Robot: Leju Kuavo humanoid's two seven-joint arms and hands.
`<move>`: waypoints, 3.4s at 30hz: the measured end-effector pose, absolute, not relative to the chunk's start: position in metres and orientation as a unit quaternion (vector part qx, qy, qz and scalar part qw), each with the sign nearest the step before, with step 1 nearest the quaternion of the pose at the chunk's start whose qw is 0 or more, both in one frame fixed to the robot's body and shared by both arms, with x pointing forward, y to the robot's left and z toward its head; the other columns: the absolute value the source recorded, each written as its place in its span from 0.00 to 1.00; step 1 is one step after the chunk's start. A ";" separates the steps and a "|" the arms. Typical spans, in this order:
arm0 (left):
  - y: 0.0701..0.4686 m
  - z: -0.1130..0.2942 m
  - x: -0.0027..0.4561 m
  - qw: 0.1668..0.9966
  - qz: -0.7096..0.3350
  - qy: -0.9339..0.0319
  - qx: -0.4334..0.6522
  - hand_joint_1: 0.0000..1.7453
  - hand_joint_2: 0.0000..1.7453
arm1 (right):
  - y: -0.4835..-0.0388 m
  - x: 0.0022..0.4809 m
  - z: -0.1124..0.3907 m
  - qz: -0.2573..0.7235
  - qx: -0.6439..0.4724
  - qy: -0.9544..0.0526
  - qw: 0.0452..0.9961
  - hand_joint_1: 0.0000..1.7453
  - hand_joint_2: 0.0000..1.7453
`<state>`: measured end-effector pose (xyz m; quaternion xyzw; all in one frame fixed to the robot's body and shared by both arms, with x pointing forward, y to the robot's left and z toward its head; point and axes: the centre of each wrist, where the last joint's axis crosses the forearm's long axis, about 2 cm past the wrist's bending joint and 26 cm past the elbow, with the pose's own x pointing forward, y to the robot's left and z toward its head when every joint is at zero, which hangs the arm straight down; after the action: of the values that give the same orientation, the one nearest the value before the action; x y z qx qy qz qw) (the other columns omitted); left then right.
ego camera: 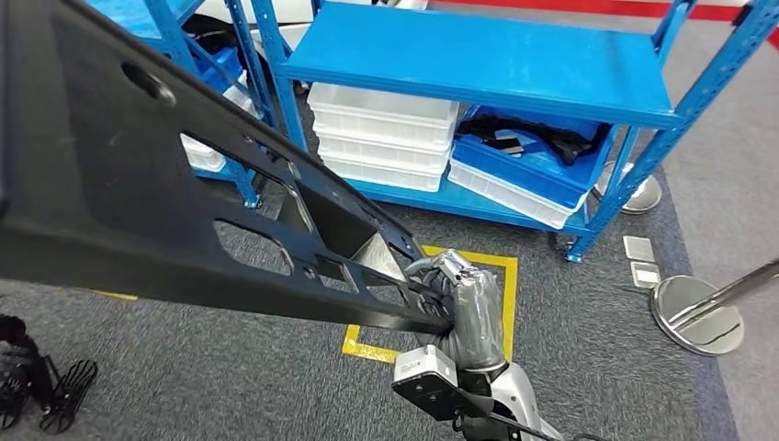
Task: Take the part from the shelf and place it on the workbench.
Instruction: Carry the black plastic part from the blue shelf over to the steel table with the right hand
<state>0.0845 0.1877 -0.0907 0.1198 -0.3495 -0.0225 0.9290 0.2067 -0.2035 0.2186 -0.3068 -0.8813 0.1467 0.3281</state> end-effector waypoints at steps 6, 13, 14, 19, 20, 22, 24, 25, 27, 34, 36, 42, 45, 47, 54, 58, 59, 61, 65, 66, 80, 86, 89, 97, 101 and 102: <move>0.188 -0.091 0.084 0.929 -0.023 -0.350 0.120 0.00 1.00 | -0.204 0.207 0.218 0.148 -0.307 -0.881 0.328 1.00 1.00; 0.188 -0.091 0.082 0.929 -0.023 -0.348 0.120 0.00 1.00 | -0.204 0.206 0.218 0.148 -0.306 -0.881 0.329 1.00 1.00; 0.188 -0.091 0.082 0.929 -0.023 -0.349 0.120 0.00 1.00 | -0.204 0.206 0.218 0.148 -0.306 -0.881 0.328 1.00 1.00; 0.188 -0.092 0.079 0.930 -0.021 -0.346 0.120 0.00 1.00 | -0.203 0.206 0.218 0.148 -0.305 -0.882 0.327 1.00 1.00; 0.188 -0.092 0.079 0.930 -0.021 -0.345 0.120 0.00 1.00 | -0.203 0.206 0.219 0.148 -0.305 -0.882 0.327 1.00 1.00; 0.188 -0.092 0.079 0.931 -0.021 -0.345 0.120 0.00 1.00 | -0.203 0.206 0.218 0.148 -0.304 -0.882 0.328 1.00 1.00; 0.188 -0.092 0.078 0.931 -0.020 -0.344 0.120 0.00 1.00 | -0.203 0.205 0.217 0.149 -0.302 -0.882 0.330 1.00 1.00; 0.188 -0.092 0.078 0.931 -0.020 -0.344 0.120 0.00 1.00 | -0.203 0.205 0.217 0.149 -0.302 -0.882 0.331 1.00 1.00; 0.188 -0.092 0.078 0.931 -0.020 -0.344 0.120 0.00 1.00 | -0.202 0.205 0.217 0.150 -0.301 -0.882 0.331 1.00 1.00; 0.188 -0.092 0.077 0.931 -0.021 -0.344 0.121 0.00 1.00 | -0.202 0.203 0.216 0.152 -0.298 -0.882 0.332 1.00 1.00; 0.188 -0.092 0.078 0.931 -0.021 -0.345 0.121 0.00 1.00 | -0.202 0.203 0.216 0.152 -0.298 -0.882 0.332 1.00 1.00; 0.188 -0.092 0.076 0.931 -0.023 -0.344 0.121 0.00 1.00 | -0.201 0.203 0.215 0.153 -0.297 -0.882 0.333 1.00 1.00; 0.188 -0.092 0.077 0.930 -0.024 -0.345 0.120 0.00 1.00 | -0.201 0.203 0.215 0.153 -0.297 -0.882 0.333 1.00 1.00; 0.188 -0.092 0.077 0.930 -0.025 -0.345 0.120 0.00 1.00 | -0.201 0.203 0.215 0.153 -0.297 -0.882 0.333 1.00 1.00; 0.188 -0.092 0.078 0.930 -0.024 -0.347 0.122 0.00 1.00 | -0.201 0.204 0.216 0.154 -0.295 -0.883 0.331 1.00 1.00; 0.188 -0.092 0.078 0.929 -0.024 -0.349 0.124 0.00 1.00 | -0.201 0.203 0.216 0.156 -0.294 -0.883 0.331 1.00 1.00; 0.187 -0.092 0.078 0.928 -0.024 -0.349 0.124 0.00 1.00 | -0.201 0.203 0.216 0.156 -0.294 -0.883 0.330 1.00 1.00; 0.187 -0.092 0.078 0.928 -0.025 -0.350 0.125 0.00 1.00 | -0.201 0.204 0.216 0.157 -0.293 -0.884 0.330 1.00 1.00; 0.187 -0.092 0.078 0.928 -0.025 -0.351 0.125 0.00 1.00 | -0.201 0.204 0.217 0.157 -0.292 -0.884 0.329 1.00 1.00; 0.187 -0.092 0.078 0.928 -0.025 -0.351 0.125 0.00 1.00 | -0.201 0.204 0.217 0.157 -0.292 -0.884 0.328 1.00 1.00; 0.187 -0.092 0.078 0.928 -0.025 -0.350 0.124 0.00 1.00 | -0.201 0.204 0.217 0.158 -0.290 -0.885 0.329 1.00 1.00; 0.186 -0.091 0.079 0.929 -0.025 -0.349 0.124 0.00 1.00 | -0.201 0.202 0.215 0.160 -0.289 -0.884 0.332 1.00 1.00; 0.186 -0.091 0.079 0.929 -0.025 -0.348 0.123 0.00 1.00 | -0.201 0.202 0.215 0.161 -0.288 -0.884 0.332 1.00 1.00; 0.186 -0.091 0.081 0.929 -0.028 -0.349 0.116 0.00 1.00 | -0.201 0.202 0.214 0.163 -0.288 -0.884 0.331 1.00 1.00; 0.186 -0.091 0.081 0.930 -0.028 -0.348 0.116 0.00 1.00 | -0.201 0.202 0.214 0.163 -0.287 -0.884 0.330 1.00 1.00; 0.186 -0.091 0.081 0.930 -0.028 -0.348 0.116 0.00 1.00 | -0.201 0.202 0.214 0.163 -0.287 -0.884 0.330 1.00 1.00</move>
<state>0.0809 0.1860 -0.0911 0.1163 -0.3480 -0.0279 0.9298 0.2016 -0.2006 0.2144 -0.2873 -0.8842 0.1630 0.3304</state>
